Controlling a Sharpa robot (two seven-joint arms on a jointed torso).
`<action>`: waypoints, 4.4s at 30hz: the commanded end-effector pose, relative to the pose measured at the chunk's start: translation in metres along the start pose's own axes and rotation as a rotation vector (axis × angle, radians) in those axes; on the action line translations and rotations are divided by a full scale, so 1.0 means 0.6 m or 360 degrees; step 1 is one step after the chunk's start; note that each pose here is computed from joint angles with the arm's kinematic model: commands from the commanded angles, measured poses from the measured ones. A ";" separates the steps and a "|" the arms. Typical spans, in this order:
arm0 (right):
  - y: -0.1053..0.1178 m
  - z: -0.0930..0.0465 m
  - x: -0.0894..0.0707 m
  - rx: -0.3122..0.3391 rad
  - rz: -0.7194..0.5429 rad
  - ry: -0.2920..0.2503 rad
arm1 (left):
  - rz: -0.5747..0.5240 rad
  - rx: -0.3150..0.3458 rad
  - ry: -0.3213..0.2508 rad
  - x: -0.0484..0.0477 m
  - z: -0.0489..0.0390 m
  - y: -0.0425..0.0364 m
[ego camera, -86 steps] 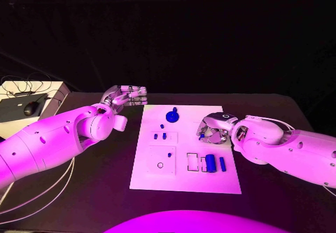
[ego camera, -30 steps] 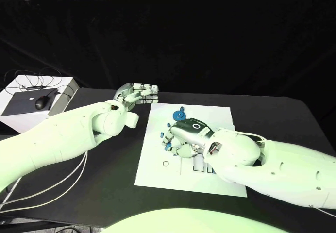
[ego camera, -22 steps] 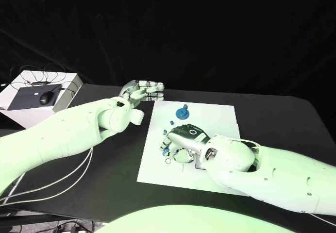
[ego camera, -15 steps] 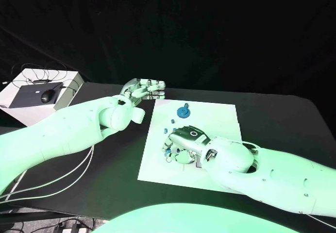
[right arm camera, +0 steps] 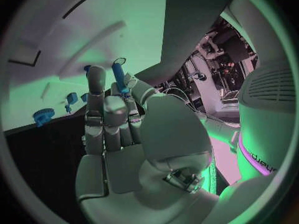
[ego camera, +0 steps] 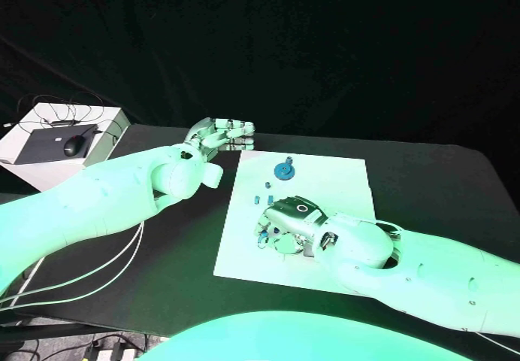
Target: Assemble the parts on the task board
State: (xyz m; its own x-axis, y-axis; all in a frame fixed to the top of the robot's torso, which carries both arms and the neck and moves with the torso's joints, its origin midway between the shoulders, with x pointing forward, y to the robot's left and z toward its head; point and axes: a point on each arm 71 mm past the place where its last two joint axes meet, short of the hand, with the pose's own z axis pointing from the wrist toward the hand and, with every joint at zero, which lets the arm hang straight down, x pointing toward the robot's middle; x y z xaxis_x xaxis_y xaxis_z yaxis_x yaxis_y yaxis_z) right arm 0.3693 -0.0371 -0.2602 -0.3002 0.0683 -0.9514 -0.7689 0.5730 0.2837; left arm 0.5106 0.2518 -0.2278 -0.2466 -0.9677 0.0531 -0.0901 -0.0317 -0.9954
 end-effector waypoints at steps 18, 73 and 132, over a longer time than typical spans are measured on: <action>0.006 -0.007 0.009 -0.0018 -0.0003 0.0031 | -0.0009 0.0021 0.0023 -0.001 -0.001 -0.003; 0.008 0.000 0.021 -0.0027 0.0029 0.0044 | -0.0006 0.0013 0.0021 -0.004 -0.003 -0.003; -0.228 -0.285 -0.062 0.1381 0.0947 0.0540 | -0.0016 -0.0007 -0.0004 -0.022 -0.017 0.021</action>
State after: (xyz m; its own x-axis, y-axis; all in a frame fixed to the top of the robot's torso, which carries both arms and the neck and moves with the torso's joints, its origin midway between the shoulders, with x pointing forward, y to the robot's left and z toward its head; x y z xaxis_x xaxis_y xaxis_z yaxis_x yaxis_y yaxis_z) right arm 0.3932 -0.2524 -0.2381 -0.7003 0.4083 -0.5855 0.1128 0.8732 0.4741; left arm 0.5032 0.2695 -0.2413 -0.2250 -0.9730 0.0511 -0.1113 -0.0264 -0.9934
